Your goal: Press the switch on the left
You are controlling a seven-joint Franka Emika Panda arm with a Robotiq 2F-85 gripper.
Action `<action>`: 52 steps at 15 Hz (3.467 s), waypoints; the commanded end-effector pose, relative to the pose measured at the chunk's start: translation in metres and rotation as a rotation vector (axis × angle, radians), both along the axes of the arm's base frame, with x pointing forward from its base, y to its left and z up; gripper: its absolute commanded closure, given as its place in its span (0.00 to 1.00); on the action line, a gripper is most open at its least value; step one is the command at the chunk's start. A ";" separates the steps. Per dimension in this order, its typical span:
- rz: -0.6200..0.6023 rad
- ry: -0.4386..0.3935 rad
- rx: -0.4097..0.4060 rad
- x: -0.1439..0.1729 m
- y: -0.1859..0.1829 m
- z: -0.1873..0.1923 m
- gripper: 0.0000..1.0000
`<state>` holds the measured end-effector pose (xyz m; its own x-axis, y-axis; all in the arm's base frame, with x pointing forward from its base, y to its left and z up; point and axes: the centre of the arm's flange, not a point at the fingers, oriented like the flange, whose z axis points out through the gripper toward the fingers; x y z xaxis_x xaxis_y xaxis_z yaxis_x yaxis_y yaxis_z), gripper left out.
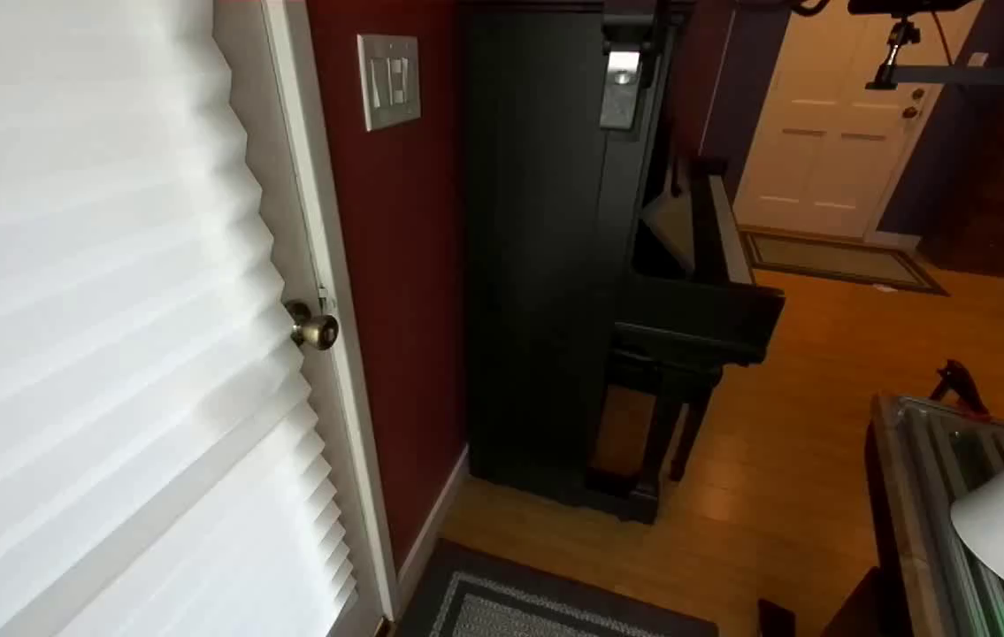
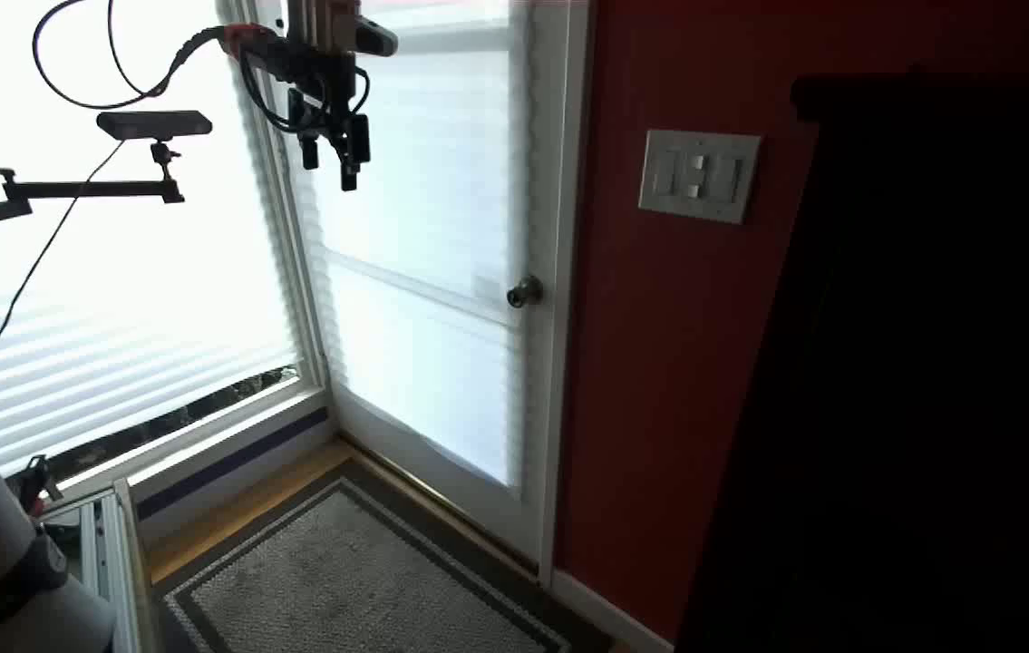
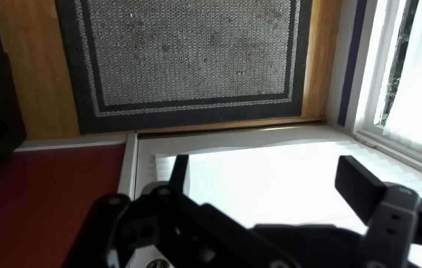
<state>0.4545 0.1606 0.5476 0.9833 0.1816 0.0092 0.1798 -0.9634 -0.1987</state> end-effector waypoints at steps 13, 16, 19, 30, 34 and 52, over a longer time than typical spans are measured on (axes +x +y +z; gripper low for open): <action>-0.259 -0.177 -0.097 0.047 -0.112 0.021 0.00; -0.353 -0.267 -0.135 0.066 -0.162 0.028 0.00; -0.419 -0.355 -0.173 0.090 -0.194 0.035 0.00; -0.434 -0.489 -0.442 0.203 -0.248 0.031 0.00; -0.412 -0.495 -0.437 0.197 -0.247 0.020 0.00; -0.348 -0.634 -0.097 0.272 -0.251 -0.018 0.64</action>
